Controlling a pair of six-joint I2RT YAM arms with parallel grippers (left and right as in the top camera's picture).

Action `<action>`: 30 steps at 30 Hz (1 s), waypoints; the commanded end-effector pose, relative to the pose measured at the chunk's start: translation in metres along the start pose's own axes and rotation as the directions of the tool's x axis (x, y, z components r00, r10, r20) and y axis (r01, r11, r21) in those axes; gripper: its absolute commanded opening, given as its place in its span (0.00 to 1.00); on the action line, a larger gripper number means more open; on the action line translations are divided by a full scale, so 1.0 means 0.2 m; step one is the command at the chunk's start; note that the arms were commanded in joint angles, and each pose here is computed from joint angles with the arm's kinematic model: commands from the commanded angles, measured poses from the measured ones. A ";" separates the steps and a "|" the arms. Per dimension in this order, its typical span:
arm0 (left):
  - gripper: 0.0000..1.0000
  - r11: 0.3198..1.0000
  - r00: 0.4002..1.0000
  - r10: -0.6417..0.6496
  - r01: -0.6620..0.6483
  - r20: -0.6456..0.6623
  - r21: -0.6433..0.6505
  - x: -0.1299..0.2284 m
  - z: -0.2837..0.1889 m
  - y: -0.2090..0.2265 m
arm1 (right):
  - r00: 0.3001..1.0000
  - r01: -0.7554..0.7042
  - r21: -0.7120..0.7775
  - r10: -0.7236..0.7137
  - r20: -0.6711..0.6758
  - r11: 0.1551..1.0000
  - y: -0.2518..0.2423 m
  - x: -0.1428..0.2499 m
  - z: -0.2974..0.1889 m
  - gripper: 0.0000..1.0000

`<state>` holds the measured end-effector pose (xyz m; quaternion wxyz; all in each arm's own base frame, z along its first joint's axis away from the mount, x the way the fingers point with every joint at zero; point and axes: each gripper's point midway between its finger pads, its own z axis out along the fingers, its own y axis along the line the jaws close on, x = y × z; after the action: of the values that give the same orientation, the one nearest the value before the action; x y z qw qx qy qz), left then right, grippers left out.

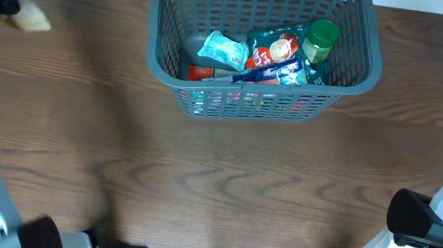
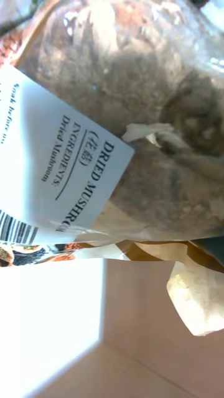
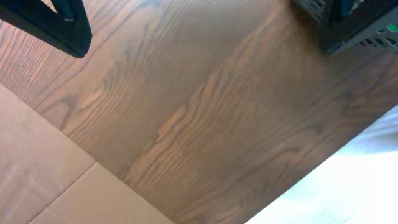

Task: Pack container
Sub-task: 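Carry the mushroom bag with the left gripper into the basket, release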

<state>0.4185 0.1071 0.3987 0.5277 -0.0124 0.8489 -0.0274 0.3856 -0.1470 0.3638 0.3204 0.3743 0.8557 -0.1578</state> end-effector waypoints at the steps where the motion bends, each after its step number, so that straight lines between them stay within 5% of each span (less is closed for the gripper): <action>1: 0.06 0.982 0.988 0.056 -0.080 0.141 0.170 -0.18 -0.17 -0.33 | 1.000 -0.026 0.004 0.026 0.012 1.000 -0.02 -0.01 -0.02 0.99; 7: 0.06 0.927 0.942 0.137 -0.231 0.307 0.297 -0.34 -0.31 -0.72 | 1.000 -0.026 0.004 0.026 0.012 1.000 -0.02 -0.01 -0.02 0.99; 14: 0.06 0.814 0.889 0.246 -0.406 0.387 0.415 -0.32 -0.27 -1.11 | 1.000 -0.026 0.004 0.026 0.012 1.000 -0.02 -0.01 -0.02 0.99; 23: 0.06 0.635 0.825 0.392 -0.563 0.408 0.529 -0.10 -0.02 -1.55 | 1.000 -0.026 0.004 0.026 0.012 1.000 -0.02 -0.01 -0.02 0.99; 30: 0.06 0.577 0.842 0.440 -0.531 0.312 0.621 0.15 0.27 -1.74 | 1.000 -0.026 0.004 0.026 0.012 1.000 -0.02 -0.01 -0.02 0.99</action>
<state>0.4431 -0.2319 0.3852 0.5434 0.3967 0.7147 -0.1911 0.3856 -0.1470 0.3638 0.3204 0.3743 0.8557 -0.1578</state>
